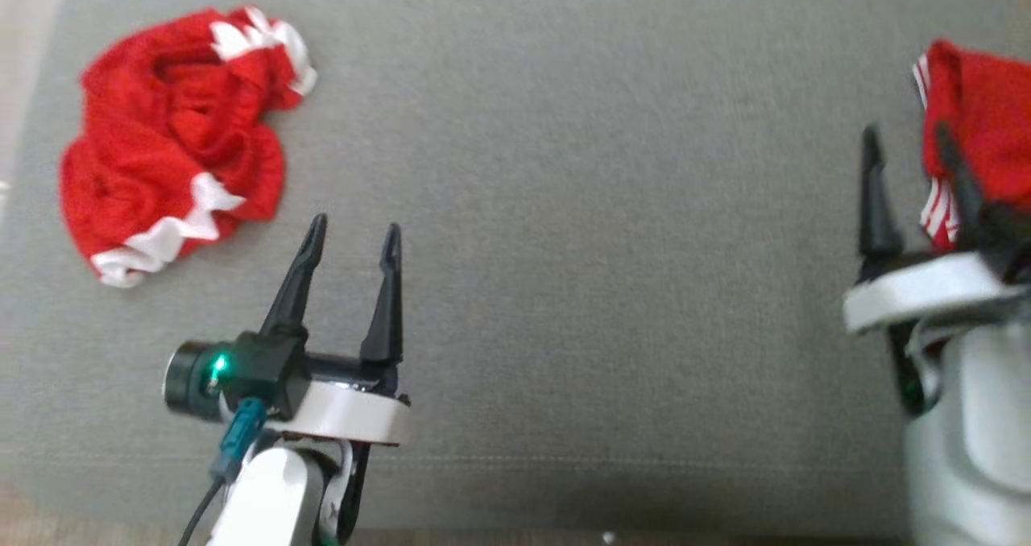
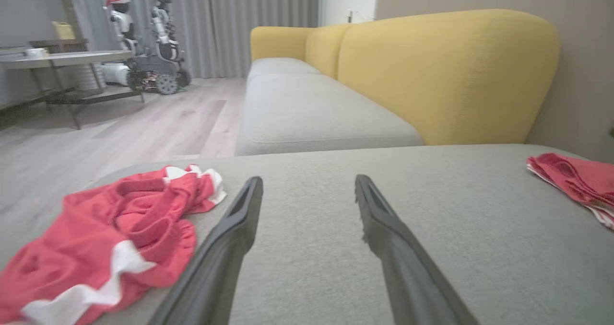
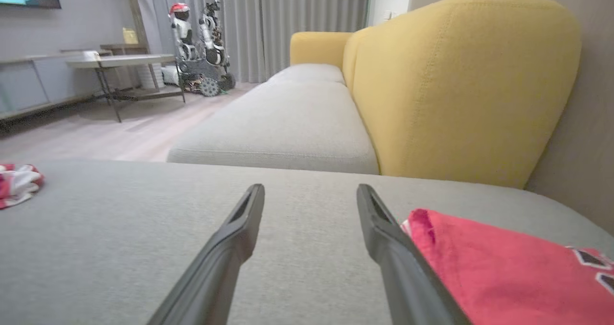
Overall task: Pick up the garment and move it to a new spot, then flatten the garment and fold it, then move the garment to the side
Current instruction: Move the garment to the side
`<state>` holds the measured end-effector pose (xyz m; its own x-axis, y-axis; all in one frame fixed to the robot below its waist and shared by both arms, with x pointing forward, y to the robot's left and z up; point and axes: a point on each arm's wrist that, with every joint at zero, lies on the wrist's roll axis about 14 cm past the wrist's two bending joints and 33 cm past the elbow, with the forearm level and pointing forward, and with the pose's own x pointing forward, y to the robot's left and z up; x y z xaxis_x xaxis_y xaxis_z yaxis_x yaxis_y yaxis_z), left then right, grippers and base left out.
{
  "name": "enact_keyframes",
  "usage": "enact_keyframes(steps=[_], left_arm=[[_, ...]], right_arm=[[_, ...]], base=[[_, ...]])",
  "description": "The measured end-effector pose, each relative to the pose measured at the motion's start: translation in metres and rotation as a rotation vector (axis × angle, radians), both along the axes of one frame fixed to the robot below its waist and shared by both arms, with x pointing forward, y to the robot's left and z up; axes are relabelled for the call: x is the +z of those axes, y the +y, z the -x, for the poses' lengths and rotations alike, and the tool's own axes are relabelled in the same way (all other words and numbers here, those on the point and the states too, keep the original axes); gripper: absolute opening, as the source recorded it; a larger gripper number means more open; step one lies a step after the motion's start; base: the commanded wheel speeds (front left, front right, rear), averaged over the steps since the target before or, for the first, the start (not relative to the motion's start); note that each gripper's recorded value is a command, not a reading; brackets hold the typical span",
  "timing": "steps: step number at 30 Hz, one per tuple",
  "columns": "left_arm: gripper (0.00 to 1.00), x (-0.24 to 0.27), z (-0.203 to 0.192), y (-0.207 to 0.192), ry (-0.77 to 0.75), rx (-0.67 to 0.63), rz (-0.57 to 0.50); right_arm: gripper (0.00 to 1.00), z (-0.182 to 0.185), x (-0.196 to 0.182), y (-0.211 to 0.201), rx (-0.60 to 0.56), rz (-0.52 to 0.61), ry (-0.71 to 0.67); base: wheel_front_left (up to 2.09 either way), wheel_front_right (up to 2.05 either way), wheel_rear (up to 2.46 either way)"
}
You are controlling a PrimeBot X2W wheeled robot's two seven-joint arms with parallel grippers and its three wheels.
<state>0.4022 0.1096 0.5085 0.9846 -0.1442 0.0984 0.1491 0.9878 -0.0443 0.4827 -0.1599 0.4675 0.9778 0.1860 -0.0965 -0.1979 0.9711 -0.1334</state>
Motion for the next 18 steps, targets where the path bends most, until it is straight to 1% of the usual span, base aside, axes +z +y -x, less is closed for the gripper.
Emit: enact_keyframes(steps=[3,6,7,10,13,16,18], left_arm=[[1.00,0.008,0.013,0.013,-0.017,0.046,-0.005],[1.00,0.012,0.024,0.018,-0.025,0.059,-0.002],[1.00,0.015,0.029,0.020,-0.030,0.067,-0.001],[1.00,0.020,0.044,0.031,-0.046,0.099,0.004],[1.00,0.028,0.057,0.037,-0.070,0.119,0.004],[1.00,0.034,0.070,0.040,-0.092,0.126,0.009],[1.00,0.034,0.076,0.041,-0.095,0.128,-0.012]], right_arm=[[1.00,0.018,-0.003,0.019,0.028,-0.070,-0.007],[1.00,0.028,-0.001,0.029,0.040,-0.097,-0.014],[1.00,0.033,0.003,0.033,0.046,-0.106,-0.024],[1.00,0.046,0.035,0.044,0.069,-0.140,-0.123],[1.00,0.065,0.052,0.036,0.043,-0.157,-0.178],[1.00,0.088,0.052,0.023,0.007,-0.157,-0.184],[1.00,0.099,0.052,0.016,-0.011,-0.180,-0.186]], base=[[0.00,0.00,0.00],[0.00,0.00,0.00],[0.00,0.00,0.00],[0.00,0.00,0.00],[0.00,0.00,0.00],[0.00,0.00,0.00],[0.00,0.00,0.00]])
